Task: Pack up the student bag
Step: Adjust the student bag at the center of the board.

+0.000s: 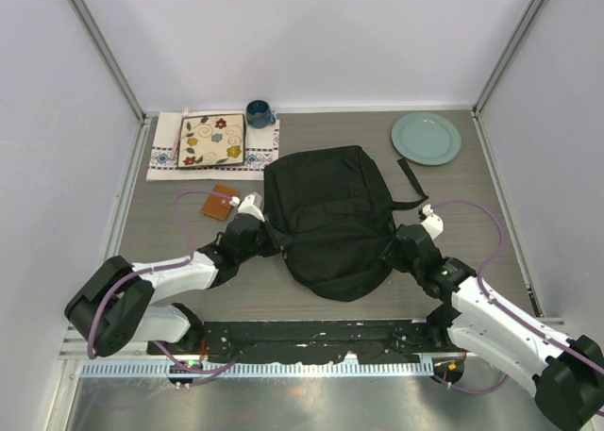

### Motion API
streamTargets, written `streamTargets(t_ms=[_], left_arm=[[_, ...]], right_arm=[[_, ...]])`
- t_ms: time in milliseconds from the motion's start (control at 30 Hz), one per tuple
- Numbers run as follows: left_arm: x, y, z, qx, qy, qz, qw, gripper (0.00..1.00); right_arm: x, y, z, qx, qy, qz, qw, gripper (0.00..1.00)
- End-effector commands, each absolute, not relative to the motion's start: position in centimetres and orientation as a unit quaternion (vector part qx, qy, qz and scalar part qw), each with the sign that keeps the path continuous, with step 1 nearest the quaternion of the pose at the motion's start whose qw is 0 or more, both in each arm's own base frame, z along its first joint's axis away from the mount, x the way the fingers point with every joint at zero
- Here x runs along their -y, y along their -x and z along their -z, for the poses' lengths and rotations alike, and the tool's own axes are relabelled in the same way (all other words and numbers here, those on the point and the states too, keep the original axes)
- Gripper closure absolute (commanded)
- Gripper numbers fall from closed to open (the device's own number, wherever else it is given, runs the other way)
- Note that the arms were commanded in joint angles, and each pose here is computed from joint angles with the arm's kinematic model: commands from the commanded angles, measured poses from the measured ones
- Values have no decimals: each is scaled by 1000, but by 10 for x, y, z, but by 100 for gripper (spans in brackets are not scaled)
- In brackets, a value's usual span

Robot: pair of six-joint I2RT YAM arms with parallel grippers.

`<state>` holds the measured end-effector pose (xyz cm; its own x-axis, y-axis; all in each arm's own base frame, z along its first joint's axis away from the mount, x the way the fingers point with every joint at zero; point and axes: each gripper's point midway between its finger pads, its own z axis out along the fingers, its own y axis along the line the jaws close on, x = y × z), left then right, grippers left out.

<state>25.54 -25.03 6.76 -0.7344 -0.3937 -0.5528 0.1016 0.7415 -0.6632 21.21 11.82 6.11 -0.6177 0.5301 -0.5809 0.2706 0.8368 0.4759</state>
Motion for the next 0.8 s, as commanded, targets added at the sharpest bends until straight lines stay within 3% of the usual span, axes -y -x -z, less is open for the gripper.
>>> streamTargets(t_ms=[0,67,200,367,600,700,767], left_arm=[[245,-243,-79,-842,114,386,359,92],[244,-238,-80,-839,124,387,362,92],[242,-222,-82,-830,160,387,369,83],[257,-208,-97,-818,174,378,398,81],[283,-202,-88,-821,195,381,378,82],[288,-204,-82,-818,212,388,369,77],[289,-205,-82,-814,217,392,369,76]], right_arm=[[-126,-232,-85,-869,-206,-201,403,63],[-125,-238,-87,-870,-206,-197,403,63],[-124,-253,-91,-874,-196,-184,404,63],[-125,-277,-102,-875,-189,-183,408,63],[-131,-303,-116,-881,-158,-177,410,61],[-122,-301,-137,-879,-152,-159,422,50],[-109,-293,-151,-873,-154,-140,440,37]])
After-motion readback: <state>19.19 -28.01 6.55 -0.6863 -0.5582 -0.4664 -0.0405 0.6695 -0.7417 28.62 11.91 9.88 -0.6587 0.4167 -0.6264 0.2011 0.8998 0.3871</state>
